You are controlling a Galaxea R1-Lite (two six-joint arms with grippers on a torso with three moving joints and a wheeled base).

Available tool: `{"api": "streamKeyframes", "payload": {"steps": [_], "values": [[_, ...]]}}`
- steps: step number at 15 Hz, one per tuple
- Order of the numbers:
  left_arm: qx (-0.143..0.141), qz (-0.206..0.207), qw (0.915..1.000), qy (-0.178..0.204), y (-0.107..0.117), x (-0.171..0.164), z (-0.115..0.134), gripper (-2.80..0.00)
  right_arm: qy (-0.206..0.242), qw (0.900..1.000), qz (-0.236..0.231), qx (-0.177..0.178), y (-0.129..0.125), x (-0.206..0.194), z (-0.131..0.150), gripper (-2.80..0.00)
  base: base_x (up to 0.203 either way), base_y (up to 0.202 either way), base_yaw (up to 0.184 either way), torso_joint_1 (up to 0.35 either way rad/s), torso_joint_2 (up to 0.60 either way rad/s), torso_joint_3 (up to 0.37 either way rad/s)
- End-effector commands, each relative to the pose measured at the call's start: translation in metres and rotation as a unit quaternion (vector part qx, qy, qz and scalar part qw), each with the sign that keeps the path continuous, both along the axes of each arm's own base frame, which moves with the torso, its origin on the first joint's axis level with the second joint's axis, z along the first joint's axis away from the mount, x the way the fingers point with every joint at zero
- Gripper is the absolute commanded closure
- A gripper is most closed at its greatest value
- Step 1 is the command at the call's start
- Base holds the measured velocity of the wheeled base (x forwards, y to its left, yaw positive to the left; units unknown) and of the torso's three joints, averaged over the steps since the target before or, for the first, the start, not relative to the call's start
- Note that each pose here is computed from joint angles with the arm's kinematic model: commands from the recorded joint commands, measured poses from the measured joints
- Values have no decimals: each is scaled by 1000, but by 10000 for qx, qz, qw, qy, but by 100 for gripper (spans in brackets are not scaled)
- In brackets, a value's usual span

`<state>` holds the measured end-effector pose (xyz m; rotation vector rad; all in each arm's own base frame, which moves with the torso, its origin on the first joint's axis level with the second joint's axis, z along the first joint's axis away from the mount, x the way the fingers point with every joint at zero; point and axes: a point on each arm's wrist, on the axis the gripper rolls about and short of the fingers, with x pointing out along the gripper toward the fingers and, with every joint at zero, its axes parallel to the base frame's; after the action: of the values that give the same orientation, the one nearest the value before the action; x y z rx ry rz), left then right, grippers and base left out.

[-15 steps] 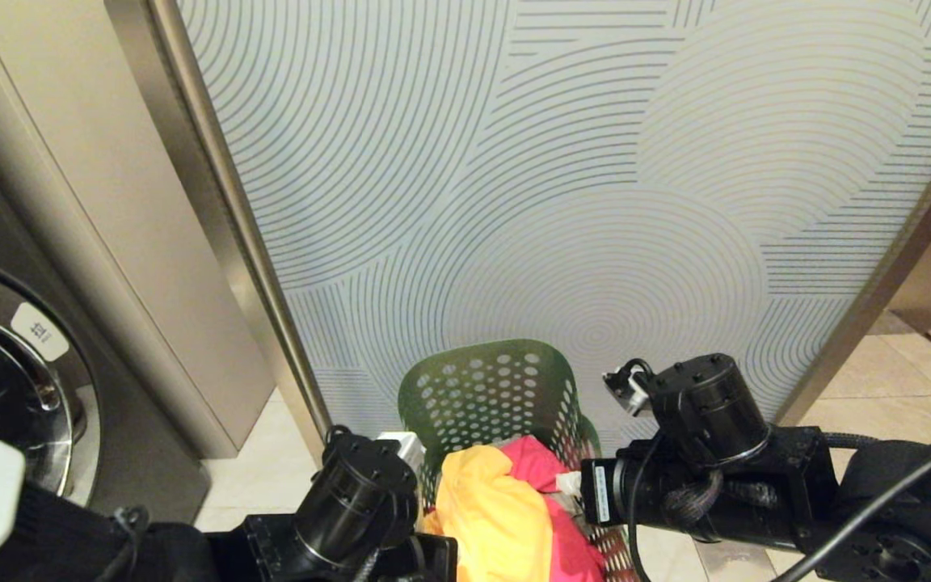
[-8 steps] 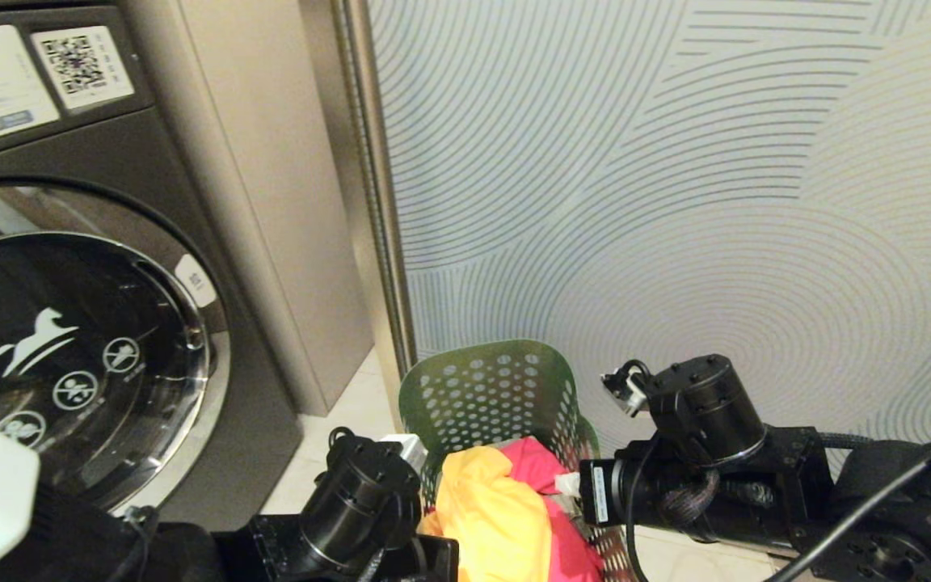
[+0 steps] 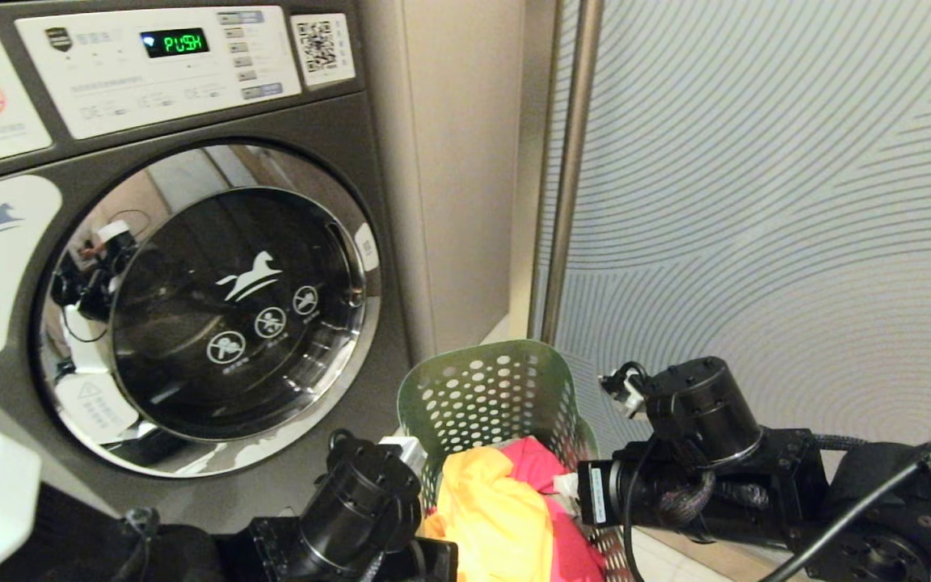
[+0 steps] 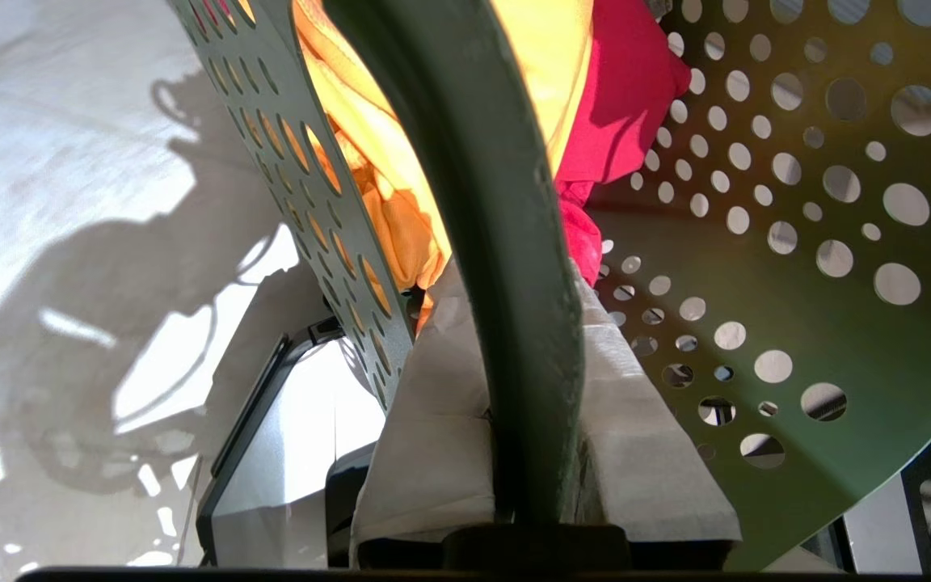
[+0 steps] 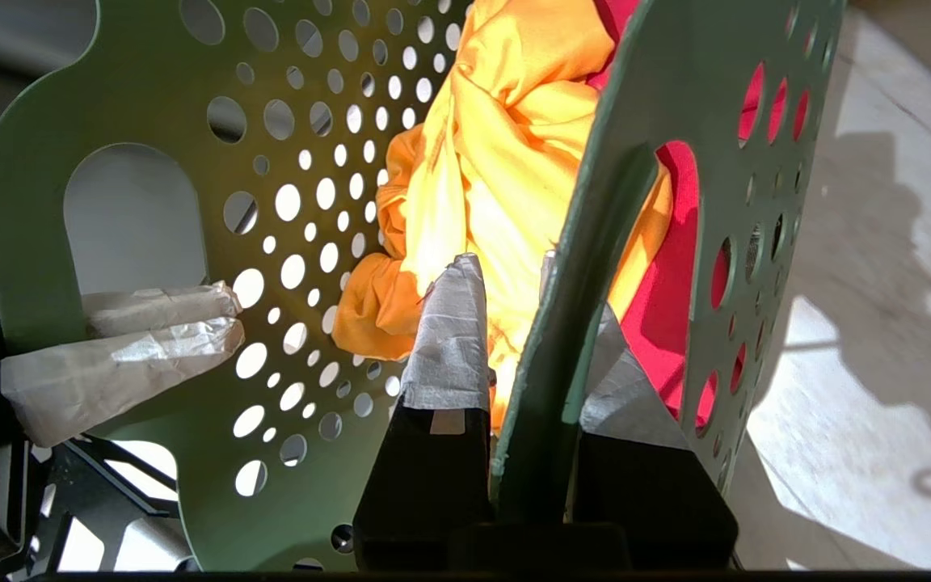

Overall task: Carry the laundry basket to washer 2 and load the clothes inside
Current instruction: Pick up the clothes basket and put it beside the washing machine

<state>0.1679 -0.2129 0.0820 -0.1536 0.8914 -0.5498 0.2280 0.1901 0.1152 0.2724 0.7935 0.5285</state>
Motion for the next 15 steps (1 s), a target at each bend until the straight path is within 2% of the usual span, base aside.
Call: {"api": "streamKeyframes", "payload": {"steps": [1, 15], "values": [[-14, 11, 10000, -2, 0, 0, 0, 0, 11, 10000, -3, 11, 1, 1, -1, 0, 2, -12, 178, 2, -2, 1], [52, 91, 9999, -32, 1, 0, -1, 0, 28, 10000, 8, -4, 1, 1, -2, 0, 1, -9, 176, 2, 1, 3]]}}
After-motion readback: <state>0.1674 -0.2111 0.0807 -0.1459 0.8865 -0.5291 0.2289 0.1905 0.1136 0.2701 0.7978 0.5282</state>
